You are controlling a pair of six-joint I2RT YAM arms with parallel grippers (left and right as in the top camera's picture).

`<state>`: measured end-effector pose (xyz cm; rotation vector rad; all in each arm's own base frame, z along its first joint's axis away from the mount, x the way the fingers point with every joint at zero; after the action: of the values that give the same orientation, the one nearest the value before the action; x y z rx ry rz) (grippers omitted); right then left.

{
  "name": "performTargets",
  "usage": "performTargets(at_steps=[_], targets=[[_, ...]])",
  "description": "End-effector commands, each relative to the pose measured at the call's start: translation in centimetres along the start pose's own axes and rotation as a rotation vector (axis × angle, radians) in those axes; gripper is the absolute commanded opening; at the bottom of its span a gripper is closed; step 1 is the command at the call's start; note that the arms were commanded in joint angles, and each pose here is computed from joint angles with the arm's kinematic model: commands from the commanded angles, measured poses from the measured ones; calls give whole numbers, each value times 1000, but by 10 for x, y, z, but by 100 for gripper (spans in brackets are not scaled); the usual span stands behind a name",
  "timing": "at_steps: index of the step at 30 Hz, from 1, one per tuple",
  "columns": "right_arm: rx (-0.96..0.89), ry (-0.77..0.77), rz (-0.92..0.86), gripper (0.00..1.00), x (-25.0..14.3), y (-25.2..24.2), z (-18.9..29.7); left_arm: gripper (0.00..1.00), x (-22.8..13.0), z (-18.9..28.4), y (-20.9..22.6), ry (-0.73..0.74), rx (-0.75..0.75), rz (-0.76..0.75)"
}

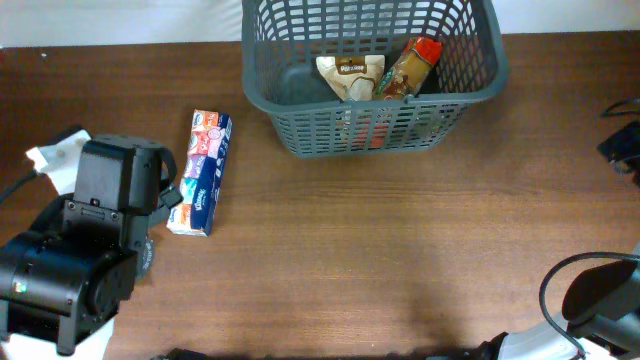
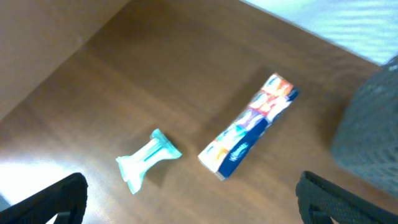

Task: Pack container
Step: 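Reach the left gripper down onto the Kleenex tissue multipack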

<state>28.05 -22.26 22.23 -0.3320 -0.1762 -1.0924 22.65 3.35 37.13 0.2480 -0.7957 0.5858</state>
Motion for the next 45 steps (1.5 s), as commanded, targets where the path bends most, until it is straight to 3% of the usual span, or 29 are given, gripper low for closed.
performTargets(at_steps=[1, 7, 11, 14, 18, 21, 27, 35, 45], targets=[[-3, 13, -8, 99, -5, -1, -6, 100, 5, 0, -20, 1, -100, -109], [-4, 14, -7, 99, -5, 0, -7, 99, -16, -25, -65, 235, -270, -252], [-4, 14, -7, 99, -5, 0, -7, 100, -14, -55, -70, 355, -225, -338], [-3, 14, -7, 99, -5, 0, -7, 99, 2, -75, -80, 370, -218, -384], [-3, 14, -7, 99, -5, 0, -7, 99, 18, -95, -111, 397, -374, -441], [-4, 14, -7, 99, -5, 0, -7, 99, 24, -118, -115, 425, -395, -411], [-4, 14, -7, 99, -5, 0, -7, 99, 12, -149, -115, 511, -360, -411], [-4, 14, -7, 99, -5, 0, -7, 99, 12, -181, -119, 492, -334, -542], [-4, 14, -7, 99, -5, 0, -7, 99, -36, -247, -138, 679, -367, -625]])
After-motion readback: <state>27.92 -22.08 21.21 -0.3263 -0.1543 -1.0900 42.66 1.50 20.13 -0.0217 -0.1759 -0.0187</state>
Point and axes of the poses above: each gripper's point midway between its finger pads, its own z axis back along the fingers, its own y axis along the line the jaws close on, x = y × z, the point moved 1 cm from there along z, back along the fingers
